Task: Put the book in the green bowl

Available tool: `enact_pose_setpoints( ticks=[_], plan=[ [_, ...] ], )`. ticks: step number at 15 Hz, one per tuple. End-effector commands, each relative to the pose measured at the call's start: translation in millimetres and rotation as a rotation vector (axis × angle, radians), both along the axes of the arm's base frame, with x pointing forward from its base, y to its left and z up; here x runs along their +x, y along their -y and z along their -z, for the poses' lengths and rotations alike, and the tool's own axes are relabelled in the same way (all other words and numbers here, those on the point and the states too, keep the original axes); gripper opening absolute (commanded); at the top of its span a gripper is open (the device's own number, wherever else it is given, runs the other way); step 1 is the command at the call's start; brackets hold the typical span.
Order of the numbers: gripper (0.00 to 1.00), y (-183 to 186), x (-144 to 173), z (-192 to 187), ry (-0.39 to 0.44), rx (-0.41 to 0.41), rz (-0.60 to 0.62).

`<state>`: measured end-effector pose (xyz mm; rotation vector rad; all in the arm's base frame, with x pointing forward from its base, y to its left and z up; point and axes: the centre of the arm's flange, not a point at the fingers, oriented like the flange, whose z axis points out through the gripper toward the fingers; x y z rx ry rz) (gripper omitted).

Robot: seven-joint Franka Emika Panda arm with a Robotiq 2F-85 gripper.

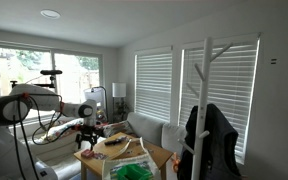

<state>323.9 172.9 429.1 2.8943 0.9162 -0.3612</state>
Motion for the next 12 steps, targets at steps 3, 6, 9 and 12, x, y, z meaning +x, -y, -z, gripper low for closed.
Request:
enact_pose_setpoints(
  ticks=[3, 6, 9, 12],
  plan=[
    [1.00, 2.1, 1.1, -0.2, -0.001, 0.004, 0.004],
    [1.00, -15.3, 11.3, 22.2, -0.029, 0.034, 0.127],
    [1.00, -35.4, 20.2, 38.9, 0.009, 0.076, 0.166],
    [1.00, -51.5, 28.9, 47.3, 0.069, 0.084, 0.135]
  ],
)
